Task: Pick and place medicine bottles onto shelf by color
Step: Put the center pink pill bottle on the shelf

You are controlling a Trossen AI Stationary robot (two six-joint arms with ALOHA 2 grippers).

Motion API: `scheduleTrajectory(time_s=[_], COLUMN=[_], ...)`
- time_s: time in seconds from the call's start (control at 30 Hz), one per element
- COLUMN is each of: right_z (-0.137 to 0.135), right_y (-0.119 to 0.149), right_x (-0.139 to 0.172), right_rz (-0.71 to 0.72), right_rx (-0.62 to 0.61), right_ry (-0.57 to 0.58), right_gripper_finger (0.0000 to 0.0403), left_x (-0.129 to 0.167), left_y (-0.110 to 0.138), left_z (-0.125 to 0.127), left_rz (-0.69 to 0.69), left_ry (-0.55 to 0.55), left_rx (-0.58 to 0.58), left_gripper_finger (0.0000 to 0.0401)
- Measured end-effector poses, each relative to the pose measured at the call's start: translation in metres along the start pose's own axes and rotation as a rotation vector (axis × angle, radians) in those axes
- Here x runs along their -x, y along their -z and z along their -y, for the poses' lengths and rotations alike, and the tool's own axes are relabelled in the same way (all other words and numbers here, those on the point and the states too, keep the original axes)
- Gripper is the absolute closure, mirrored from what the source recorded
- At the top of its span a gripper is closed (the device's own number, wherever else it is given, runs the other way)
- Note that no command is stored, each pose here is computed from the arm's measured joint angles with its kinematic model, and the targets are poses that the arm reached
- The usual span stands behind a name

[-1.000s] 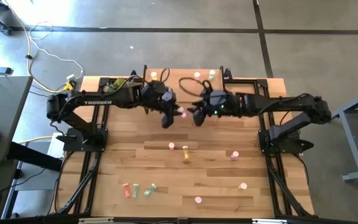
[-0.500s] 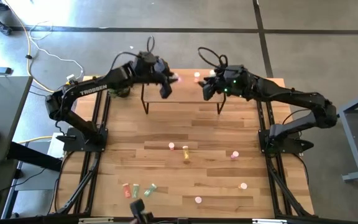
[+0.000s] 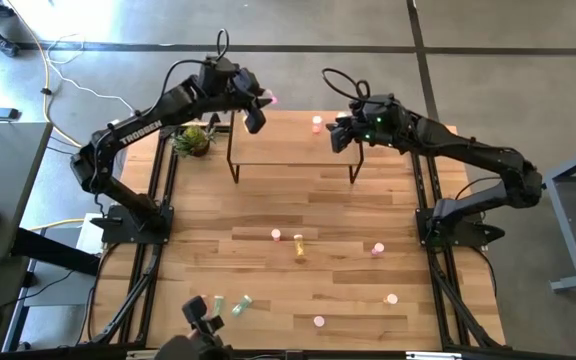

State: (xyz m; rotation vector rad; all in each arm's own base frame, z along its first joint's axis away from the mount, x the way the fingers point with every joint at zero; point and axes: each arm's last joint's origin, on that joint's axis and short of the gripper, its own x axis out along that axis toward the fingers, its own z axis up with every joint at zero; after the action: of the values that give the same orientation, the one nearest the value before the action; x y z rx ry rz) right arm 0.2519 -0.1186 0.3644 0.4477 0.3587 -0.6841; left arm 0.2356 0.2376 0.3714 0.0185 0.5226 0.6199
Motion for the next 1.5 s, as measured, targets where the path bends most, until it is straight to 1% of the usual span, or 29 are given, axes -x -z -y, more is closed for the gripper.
scheduleTrajectory(time_s=[0.13,0.3,0.43,0.57,0.73,0.87,1.0,1.1,1.23,1.37,1.5], right_z=[0.005,0.009,0.011,0.011,0.011,0.011,0.011,0.011,0.011,0.012,0.012], right_y=[-0.002,-0.003,-0.004,-0.004,-0.004,-0.004,-0.004,-0.003,-0.004,-0.004,-0.004], right_x=[-0.001,-0.002,-0.002,-0.002,-0.002,-0.002,-0.002,-0.002,-0.002,-0.002,-0.002], right_rz=[0.002,0.003,0.002,0.002,0.001,0.001,-0.003,-0.007,-0.006,-0.006,-0.006], right_rx=[0.0,-0.008,-0.002,0.002,0.007,0.009,0.015,0.016,0.019,0.018,0.018], right_ry=[0.016,0.02,0.021,0.02,0.018,0.018,0.02,0.022,0.022,0.023,0.023], right_gripper_finger=[0.0228,0.0228,0.0228,0.0228,0.0228,0.0228,0.0228,0.0228,0.0228,0.0228,0.0228], left_x=[0.008,0.013,-0.001,-0.017,-0.037,-0.052,-0.064,-0.07,-0.077,-0.08,-0.08], left_y=[-0.007,-0.017,-0.015,-0.013,-0.008,0.001,0.012,0.015,0.018,0.019,0.02], left_z=[-0.002,-0.001,0.001,0.004,0.003,0.004,0.011,0.016,0.019,0.021,0.02], left_rz=[-0.017,-0.01,-0.077,-0.137,-0.172,-0.231,-0.317,-0.337,-0.363,-0.369,-0.383], left_ry=[0.004,0.075,0.144,0.166,0.172,0.18,0.182,0.192,0.143,0.135,0.096], left_rx=[0.002,0.023,0.042,0.051,0.056,0.091,0.089,0.088,0.068,0.062,0.063], left_gripper_finger=[0.0297,0.0297,0.0298,0.0298,0.0298,0.0298,0.0298,0.0298,0.0298,0.0298,0.0298])
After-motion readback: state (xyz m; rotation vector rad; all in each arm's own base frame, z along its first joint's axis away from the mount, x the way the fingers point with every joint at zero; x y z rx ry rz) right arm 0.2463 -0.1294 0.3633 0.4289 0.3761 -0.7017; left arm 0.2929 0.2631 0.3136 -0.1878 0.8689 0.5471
